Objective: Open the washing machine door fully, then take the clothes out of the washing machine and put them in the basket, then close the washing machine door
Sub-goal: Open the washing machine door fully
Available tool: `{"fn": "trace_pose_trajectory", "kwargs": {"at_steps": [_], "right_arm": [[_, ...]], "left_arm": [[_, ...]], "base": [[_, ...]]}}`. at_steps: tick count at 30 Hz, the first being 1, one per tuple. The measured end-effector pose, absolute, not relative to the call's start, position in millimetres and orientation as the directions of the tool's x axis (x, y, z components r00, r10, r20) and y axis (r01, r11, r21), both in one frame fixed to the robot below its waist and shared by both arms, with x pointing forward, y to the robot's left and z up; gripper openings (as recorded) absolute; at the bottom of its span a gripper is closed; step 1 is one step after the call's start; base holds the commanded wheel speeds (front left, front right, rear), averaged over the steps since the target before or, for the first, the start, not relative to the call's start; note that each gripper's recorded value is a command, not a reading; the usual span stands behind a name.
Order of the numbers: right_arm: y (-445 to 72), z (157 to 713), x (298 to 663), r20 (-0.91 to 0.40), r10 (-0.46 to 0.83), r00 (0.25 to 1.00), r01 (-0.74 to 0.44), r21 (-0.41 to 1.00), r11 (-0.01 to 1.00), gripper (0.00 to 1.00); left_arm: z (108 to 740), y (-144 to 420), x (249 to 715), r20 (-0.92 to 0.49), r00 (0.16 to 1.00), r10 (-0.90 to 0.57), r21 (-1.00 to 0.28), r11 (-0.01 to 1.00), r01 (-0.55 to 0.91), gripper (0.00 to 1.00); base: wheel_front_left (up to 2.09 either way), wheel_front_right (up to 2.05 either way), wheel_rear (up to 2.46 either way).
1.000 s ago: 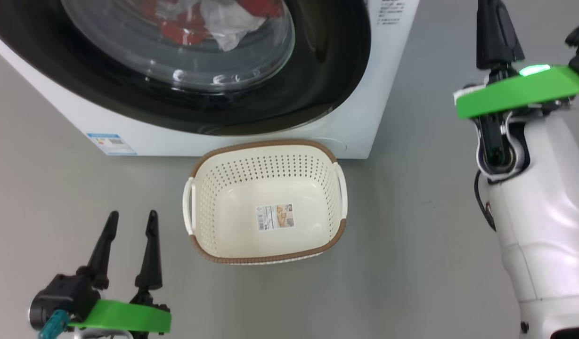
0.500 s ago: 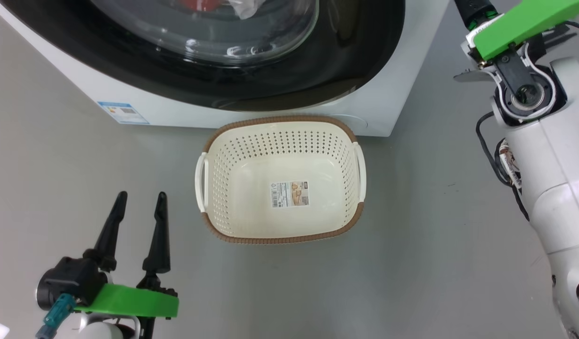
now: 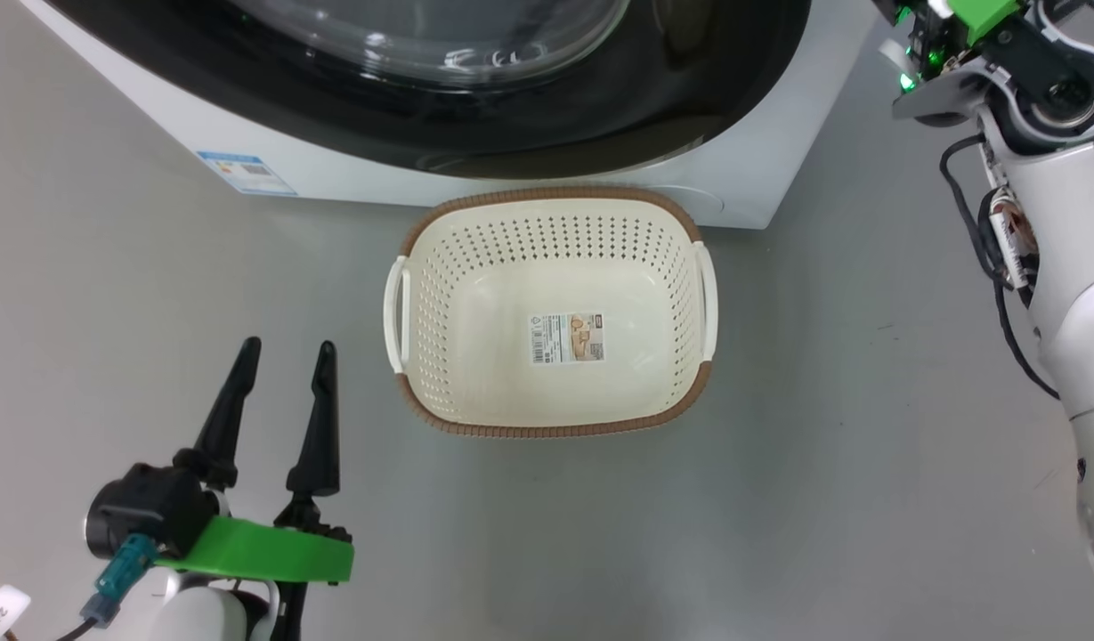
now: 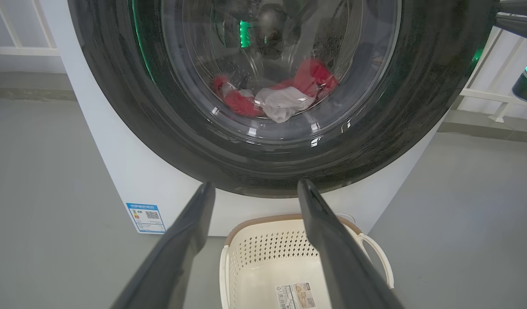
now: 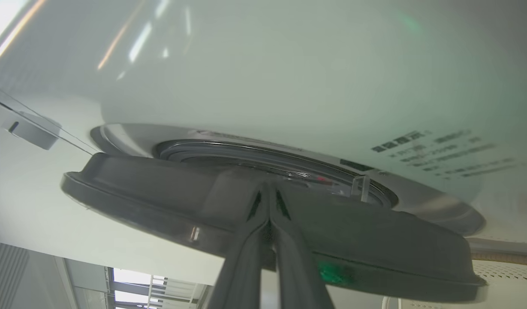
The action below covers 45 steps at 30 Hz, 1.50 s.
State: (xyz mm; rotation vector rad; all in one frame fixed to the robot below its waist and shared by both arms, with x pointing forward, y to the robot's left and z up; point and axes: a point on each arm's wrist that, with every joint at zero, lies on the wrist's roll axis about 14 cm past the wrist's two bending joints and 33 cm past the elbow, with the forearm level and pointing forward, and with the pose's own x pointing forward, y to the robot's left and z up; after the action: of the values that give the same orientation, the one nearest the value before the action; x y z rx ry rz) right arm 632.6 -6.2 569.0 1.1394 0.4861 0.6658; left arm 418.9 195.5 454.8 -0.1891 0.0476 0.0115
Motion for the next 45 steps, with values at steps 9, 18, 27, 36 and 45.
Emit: {"fn": "trace_pose_trajectory", "kwargs": {"at_steps": [9,18,27,36,45], "right_arm": [[2,557,645,-0.052,0.734,0.677,-0.210,0.942,0.260,0.00],[13,562,628,-0.060,0.801,0.596,-0.222,0.946,0.236,0.00],[27,558,582,-0.090,0.867,0.489,-0.232,0.945,0.229,0.00],[37,554,536,-0.107,0.916,0.386,-0.263,0.939,0.221,0.00],[47,556,492,-0.105,0.945,0.309,-0.300,0.932,0.201,0.00]], "left_arm": [[448,198,422,-0.064,0.998,0.015,-0.197,0.980,-0.027,1.00],[459,200,422,-0.035,0.999,0.020,-0.193,0.981,-0.026,1.00],[472,197,413,-0.006,1.000,0.015,-0.199,0.980,-0.016,1.00],[478,188,400,0.004,1.000,-0.013,-0.177,0.984,0.013,1.00],[479,186,381,0.000,1.000,-0.010,-0.179,0.984,0.010,1.00]], "base": [[0.00,0.00,0.00],[0.00,0.00,0.00],[0.00,0.00,0.00],[0.00,0.00,0.00],[0.00,0.00,0.00]]}}
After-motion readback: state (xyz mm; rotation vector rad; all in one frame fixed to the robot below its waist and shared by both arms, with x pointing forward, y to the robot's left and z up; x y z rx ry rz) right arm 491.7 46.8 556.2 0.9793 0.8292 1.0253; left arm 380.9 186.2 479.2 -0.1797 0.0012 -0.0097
